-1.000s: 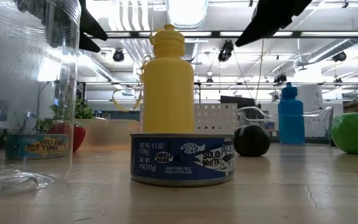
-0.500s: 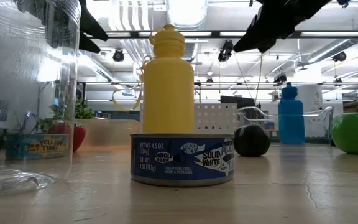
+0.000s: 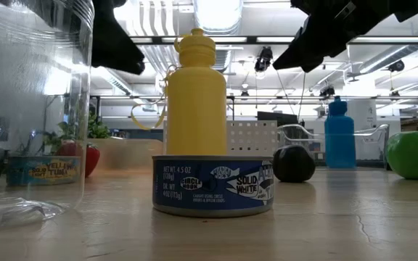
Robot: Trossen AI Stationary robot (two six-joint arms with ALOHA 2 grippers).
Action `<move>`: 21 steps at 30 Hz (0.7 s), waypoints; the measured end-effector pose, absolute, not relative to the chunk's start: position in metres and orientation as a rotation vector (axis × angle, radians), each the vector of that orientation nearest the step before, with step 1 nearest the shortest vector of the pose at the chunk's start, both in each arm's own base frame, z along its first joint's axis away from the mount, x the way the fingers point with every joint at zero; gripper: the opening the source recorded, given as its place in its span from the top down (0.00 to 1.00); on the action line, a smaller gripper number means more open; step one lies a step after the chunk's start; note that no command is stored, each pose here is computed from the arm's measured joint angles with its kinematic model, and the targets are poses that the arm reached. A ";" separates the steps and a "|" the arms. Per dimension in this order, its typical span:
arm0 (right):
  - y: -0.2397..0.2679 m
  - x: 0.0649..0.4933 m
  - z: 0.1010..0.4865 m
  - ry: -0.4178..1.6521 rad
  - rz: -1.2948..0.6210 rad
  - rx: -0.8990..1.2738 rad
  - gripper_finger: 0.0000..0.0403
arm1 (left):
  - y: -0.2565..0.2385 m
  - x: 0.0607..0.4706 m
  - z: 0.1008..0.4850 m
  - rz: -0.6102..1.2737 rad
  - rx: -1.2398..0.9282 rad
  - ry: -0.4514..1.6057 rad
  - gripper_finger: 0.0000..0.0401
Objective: Pick & Place Food Item
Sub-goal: Put the yellow water bottle into the transparent bin
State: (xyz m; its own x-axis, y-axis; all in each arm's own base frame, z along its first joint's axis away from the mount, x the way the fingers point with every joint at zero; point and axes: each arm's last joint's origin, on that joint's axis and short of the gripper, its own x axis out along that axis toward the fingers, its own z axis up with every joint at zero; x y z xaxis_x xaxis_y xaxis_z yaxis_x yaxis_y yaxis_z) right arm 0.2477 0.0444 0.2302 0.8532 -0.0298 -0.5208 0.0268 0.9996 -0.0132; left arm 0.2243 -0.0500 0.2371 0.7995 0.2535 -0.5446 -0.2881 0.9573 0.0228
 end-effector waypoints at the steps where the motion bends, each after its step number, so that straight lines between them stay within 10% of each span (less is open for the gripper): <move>1: 0.044 0.248 0.230 0.548 -0.032 0.001 0.98 | -0.049 0.226 0.236 0.276 -0.066 0.586 0.21; 21: 0.045 0.249 0.231 0.530 -0.032 0.011 0.98 | -0.044 0.251 0.209 0.030 0.032 0.702 0.27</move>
State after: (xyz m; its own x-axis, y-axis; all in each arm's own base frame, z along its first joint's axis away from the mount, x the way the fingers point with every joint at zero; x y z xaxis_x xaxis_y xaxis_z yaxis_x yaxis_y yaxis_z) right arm 0.2486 0.0446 0.2309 0.8623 -0.0278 -0.5057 0.0335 0.9994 0.0023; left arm 0.2512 -0.0444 0.2089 0.7631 0.0383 -0.6452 -0.0169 0.9991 0.0393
